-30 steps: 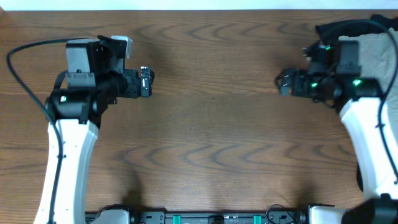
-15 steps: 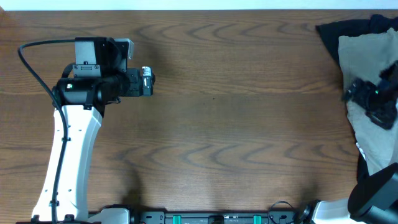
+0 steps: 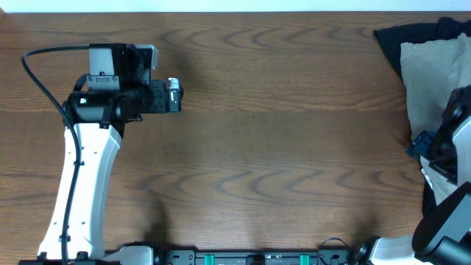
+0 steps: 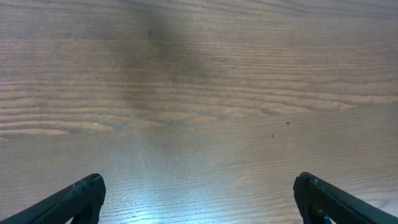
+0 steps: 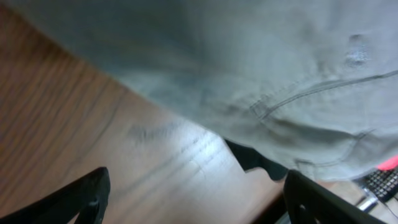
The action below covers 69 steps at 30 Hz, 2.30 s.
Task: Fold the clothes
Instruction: 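Reach the right gripper into the clothes pile and grasp the khaki shorts, then pull the khaki shorts left onto the table with the right gripper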
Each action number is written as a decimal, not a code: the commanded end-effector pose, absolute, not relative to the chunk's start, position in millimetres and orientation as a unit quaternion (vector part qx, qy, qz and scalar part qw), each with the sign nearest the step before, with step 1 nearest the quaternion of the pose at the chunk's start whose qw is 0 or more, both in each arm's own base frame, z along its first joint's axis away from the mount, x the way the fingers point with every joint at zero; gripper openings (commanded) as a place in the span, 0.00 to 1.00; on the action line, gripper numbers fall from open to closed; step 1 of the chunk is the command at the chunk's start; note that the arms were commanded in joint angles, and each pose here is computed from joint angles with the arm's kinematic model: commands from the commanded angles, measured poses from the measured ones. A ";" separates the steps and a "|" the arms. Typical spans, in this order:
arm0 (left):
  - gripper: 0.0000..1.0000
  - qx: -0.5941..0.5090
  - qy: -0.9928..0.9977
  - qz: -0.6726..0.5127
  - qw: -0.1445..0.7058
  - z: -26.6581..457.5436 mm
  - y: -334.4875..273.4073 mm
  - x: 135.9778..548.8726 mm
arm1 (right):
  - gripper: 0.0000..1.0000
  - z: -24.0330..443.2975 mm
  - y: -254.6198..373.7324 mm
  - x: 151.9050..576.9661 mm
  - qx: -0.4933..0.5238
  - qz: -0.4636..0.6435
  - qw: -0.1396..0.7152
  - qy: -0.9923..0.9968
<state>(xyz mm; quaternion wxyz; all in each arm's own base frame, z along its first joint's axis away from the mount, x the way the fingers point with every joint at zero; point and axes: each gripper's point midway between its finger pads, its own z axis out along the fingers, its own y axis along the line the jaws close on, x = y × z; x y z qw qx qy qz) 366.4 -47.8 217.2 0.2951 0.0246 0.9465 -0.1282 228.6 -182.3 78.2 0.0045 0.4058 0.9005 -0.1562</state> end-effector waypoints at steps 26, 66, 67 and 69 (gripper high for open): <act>0.98 0.021 0.942 -0.125 0.310 225.7 -44.9 375.8 | 0.72 40.0 -218.9 224.5 0.421 -0.252 0.077 0.868; 0.98 0.022 0.939 -0.125 0.319 232.0 -44.9 374.7 | 0.01 234.0 39.9 403.7 0.137 0.176 0.297 0.928; 0.98 0.022 0.939 -0.125 0.320 232.5 -44.9 374.5 | 0.02 228.6 57.7 408.3 0.122 0.189 0.291 0.930; 0.98 0.022 0.939 -0.125 0.321 233.0 -44.9 374.3 | 0.01 213.7 97.5 418.9 0.099 0.215 0.275 0.932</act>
